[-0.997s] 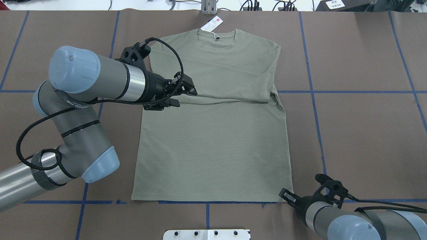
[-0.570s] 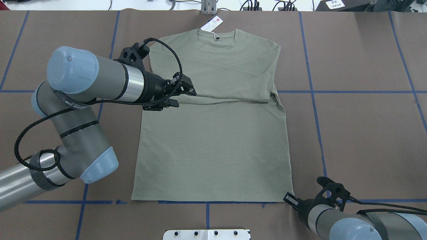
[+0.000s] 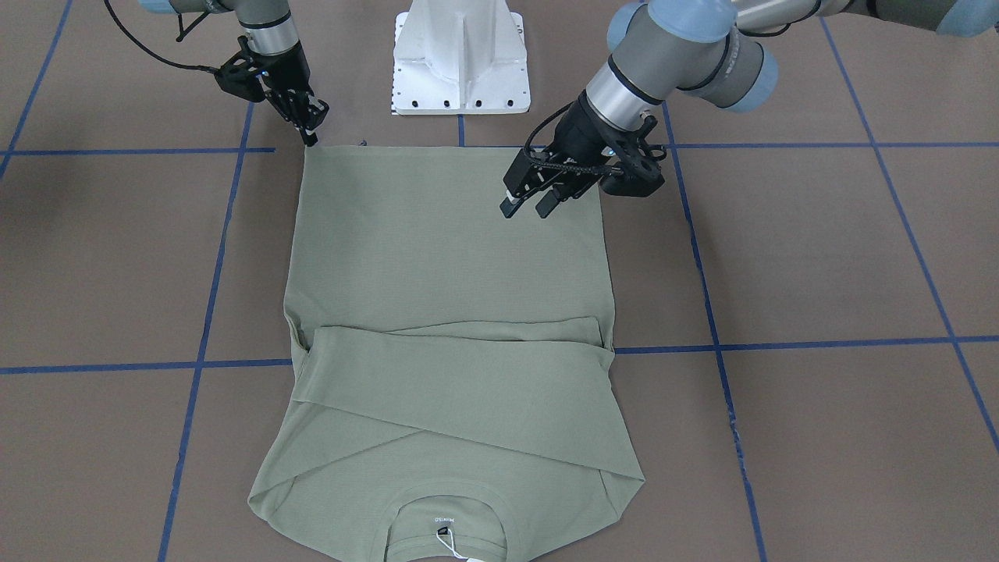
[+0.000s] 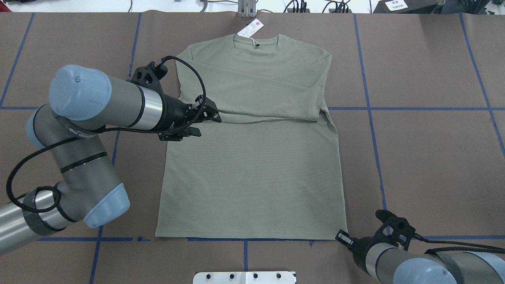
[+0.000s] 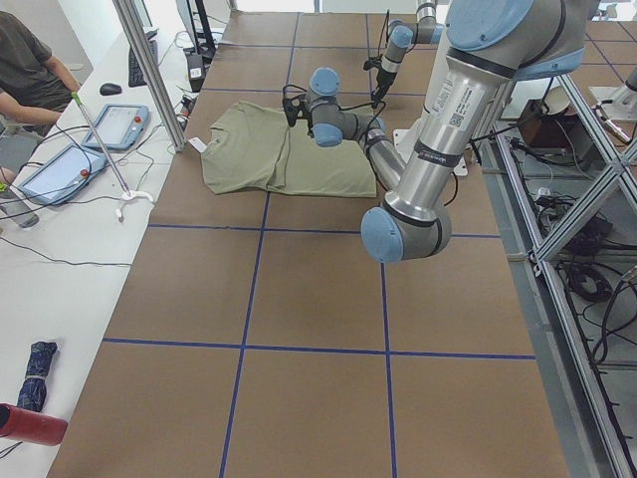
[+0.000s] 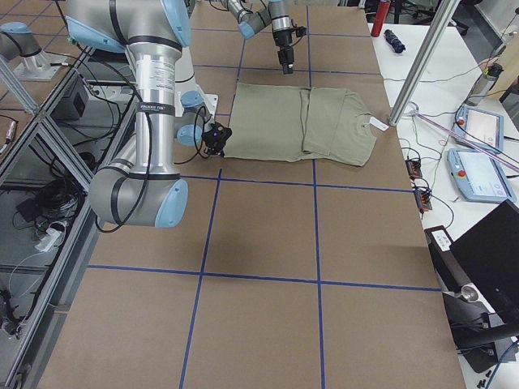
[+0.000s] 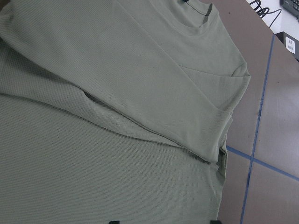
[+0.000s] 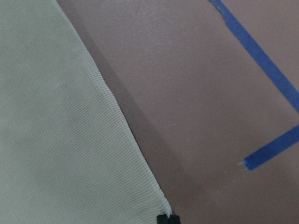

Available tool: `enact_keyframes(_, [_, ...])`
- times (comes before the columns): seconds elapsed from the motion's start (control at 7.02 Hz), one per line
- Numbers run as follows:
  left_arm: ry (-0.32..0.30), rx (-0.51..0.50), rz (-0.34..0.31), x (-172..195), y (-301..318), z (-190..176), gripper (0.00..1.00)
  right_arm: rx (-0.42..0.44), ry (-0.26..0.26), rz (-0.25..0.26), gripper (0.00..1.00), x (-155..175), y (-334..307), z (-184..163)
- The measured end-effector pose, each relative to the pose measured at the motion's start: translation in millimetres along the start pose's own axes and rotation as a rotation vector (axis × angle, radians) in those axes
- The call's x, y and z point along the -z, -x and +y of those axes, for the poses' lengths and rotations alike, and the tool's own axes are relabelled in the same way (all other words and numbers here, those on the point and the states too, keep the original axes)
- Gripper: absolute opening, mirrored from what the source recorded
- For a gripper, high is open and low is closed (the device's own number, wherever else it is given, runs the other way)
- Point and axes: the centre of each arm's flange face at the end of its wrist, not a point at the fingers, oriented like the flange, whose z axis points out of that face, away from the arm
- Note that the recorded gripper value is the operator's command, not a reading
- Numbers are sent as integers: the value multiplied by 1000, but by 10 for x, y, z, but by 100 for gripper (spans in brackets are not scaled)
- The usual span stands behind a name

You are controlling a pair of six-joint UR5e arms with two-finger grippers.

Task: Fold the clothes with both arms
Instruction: 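Grasp both hem corners nearest the robot with the left and right grippers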

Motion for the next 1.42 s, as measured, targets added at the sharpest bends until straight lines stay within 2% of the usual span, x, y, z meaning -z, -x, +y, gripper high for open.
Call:
enact_keyframes(0.28, [-3,26,-122,63,365,376,69,-10,23,-28,0,175,91,8])
enact_keyframes(0.71, [3,16,-279,-187,1162,782,63,-15,25,-40,0,229,126,-9])
enact_keyframes(1.28, [56,5,-464,-472,1747,1296,58,-15,18,-41,0,223,127,-31])
enact_keyframes(1.42, [60,3,-490,-499,1866,1361,57,-17,17,-43,0,226,133,-42])
